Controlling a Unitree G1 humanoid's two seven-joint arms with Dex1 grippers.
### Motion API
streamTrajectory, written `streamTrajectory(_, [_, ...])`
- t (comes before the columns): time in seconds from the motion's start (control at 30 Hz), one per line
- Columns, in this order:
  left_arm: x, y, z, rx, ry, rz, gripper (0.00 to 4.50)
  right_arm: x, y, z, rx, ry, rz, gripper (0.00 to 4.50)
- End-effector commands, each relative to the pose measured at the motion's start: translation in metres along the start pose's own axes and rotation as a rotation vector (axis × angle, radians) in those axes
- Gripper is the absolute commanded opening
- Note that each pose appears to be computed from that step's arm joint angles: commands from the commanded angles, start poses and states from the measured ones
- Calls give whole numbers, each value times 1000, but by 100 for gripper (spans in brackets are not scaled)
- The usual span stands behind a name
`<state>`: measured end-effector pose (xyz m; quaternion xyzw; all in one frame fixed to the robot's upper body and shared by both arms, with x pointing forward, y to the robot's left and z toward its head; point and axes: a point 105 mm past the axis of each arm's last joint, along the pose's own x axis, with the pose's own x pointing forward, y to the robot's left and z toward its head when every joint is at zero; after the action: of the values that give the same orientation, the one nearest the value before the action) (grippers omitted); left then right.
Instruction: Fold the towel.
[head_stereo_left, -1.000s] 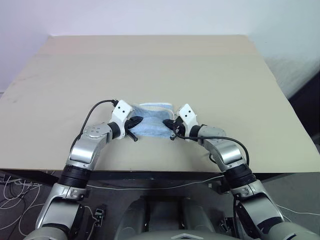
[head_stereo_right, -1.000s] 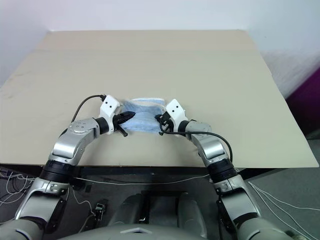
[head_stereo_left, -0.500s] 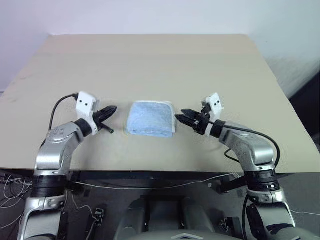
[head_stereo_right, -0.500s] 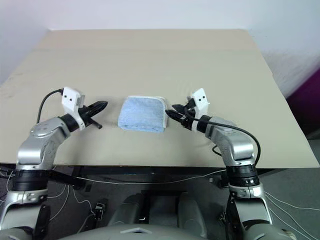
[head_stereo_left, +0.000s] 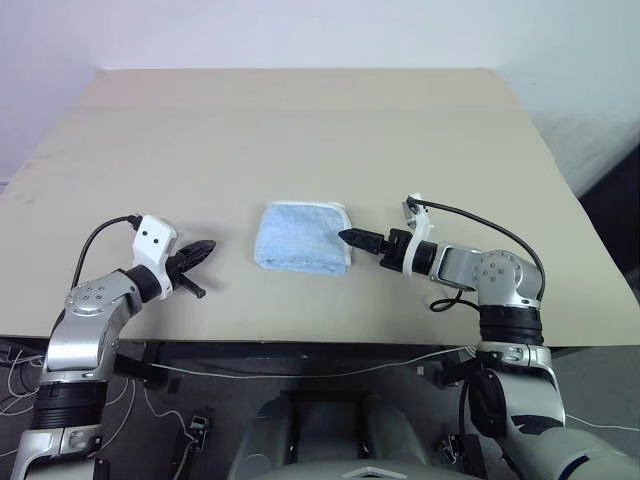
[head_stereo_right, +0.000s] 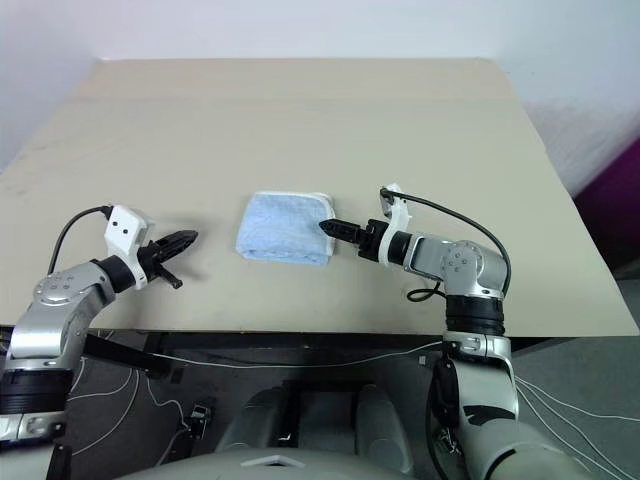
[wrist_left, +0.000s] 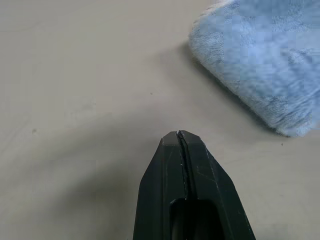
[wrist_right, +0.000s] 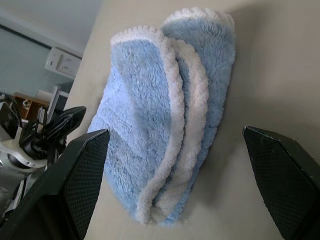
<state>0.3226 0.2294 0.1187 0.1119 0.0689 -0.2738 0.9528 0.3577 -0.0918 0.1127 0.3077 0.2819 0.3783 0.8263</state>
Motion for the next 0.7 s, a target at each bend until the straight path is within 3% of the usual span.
streamTrajectory(0.03, [-3, 0, 13, 28, -47, 7, 0, 13, 12, -8, 9, 53, 44, 448])
streamTrajectory(0.4, [4, -10, 13, 18, -56, -23, 0, 43, 41, -18, 56, 104, 129, 448])
streamTrajectory(0.5, [5, -13, 13, 17, -59, -30, 0, 45, 37, -16, 100, 85, 110, 390])
streamTrajectory(0.7, [4, -17, 10, 15, -56, -35, 0, 40, 35, -12, 147, 57, 116, 187])
